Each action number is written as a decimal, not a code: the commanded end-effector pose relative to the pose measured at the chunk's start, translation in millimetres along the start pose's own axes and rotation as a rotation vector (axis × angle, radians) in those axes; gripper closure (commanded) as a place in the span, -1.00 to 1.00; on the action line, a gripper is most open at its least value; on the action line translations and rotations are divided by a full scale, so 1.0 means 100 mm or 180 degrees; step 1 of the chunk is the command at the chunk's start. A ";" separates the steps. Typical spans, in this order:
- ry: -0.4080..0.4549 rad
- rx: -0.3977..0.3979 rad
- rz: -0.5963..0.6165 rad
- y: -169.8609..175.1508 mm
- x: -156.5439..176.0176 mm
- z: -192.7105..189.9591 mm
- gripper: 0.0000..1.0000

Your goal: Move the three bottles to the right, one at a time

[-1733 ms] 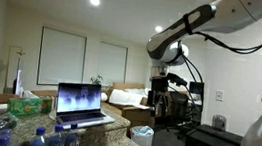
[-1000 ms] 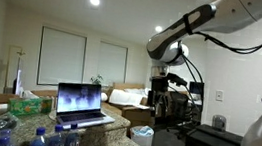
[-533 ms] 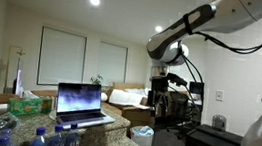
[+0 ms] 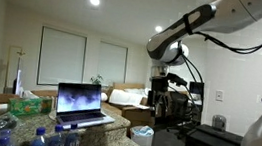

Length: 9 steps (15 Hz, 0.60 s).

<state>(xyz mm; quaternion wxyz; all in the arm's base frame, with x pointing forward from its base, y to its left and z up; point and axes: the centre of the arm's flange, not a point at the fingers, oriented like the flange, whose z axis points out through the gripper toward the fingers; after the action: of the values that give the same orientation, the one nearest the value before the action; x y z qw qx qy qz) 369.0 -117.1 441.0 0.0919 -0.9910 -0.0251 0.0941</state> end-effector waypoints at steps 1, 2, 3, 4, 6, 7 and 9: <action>0.0000 0.0000 0.0000 0.00 0.00 0.00 -1.00; 0.0000 0.0000 0.0000 0.00 0.00 0.00 -1.00; 0.0000 0.0000 0.0000 0.00 0.00 0.00 -1.00; 0.0029 -0.0012 0.0041 -0.02 0.00 -0.01 -1.00; 0.0144 -0.0024 0.0021 -0.06 0.01 -0.05 -1.00; 0.0192 -0.0043 -0.0022 -0.10 0.01 -0.10 -1.00; 0.0260 -0.0112 -0.0082 -0.18 0.03 -0.20 -1.00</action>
<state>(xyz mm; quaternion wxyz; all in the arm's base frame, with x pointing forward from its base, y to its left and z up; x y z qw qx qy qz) 373.4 -111.0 448.1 0.0841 -0.9930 -0.0309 0.0767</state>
